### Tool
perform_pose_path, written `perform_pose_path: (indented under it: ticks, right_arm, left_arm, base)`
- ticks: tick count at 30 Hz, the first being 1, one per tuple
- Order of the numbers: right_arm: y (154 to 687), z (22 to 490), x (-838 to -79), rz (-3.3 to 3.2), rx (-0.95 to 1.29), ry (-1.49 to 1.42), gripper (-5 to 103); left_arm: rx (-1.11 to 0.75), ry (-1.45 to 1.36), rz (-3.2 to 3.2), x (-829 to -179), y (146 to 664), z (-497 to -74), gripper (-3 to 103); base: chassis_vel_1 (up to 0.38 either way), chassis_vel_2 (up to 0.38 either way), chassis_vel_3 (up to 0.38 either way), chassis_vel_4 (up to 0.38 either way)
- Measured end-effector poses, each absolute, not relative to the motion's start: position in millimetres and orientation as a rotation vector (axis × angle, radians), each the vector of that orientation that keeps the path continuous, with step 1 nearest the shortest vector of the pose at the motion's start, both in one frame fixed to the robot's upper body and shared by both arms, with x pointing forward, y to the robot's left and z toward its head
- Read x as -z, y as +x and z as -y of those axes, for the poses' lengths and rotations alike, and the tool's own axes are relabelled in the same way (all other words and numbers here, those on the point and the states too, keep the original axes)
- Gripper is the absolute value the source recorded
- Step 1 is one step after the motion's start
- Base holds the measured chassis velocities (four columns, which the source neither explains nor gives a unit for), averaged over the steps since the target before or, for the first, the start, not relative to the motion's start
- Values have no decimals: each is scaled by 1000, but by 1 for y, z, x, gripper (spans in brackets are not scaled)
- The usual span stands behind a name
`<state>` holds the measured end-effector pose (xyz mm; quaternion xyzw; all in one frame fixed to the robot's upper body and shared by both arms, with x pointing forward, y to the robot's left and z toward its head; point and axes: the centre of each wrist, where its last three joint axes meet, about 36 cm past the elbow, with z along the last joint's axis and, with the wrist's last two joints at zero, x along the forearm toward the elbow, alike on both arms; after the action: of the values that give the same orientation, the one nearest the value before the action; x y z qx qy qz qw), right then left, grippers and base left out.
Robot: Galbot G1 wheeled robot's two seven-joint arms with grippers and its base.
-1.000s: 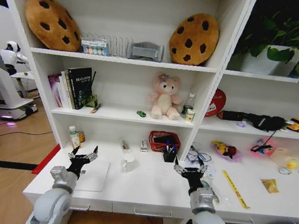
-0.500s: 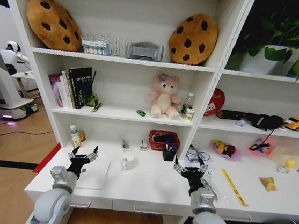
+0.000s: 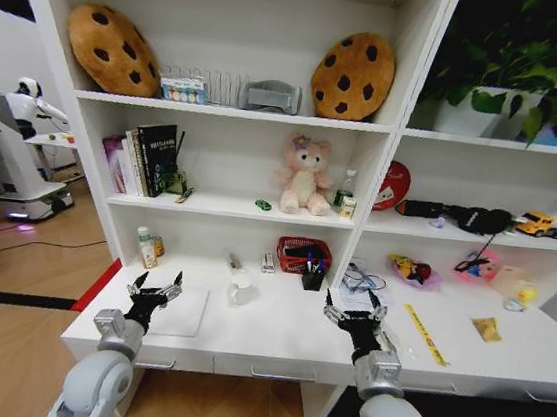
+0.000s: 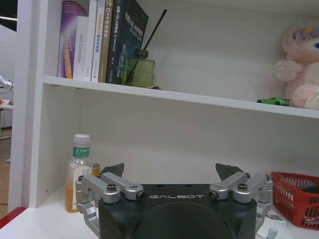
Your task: Organize the objects on the table.
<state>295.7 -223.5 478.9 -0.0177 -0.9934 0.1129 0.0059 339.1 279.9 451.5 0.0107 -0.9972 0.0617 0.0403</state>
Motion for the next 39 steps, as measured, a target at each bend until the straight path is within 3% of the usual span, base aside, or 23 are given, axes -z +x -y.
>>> perform_pose_path:
  ticks: [39]
  right_arm:
    - [287,223,-471,3151,-365,21,100]
  left_arm:
    - [-189,33,3055,-451,339,-280,100]
  base:
    - [28,-32,-28,28]
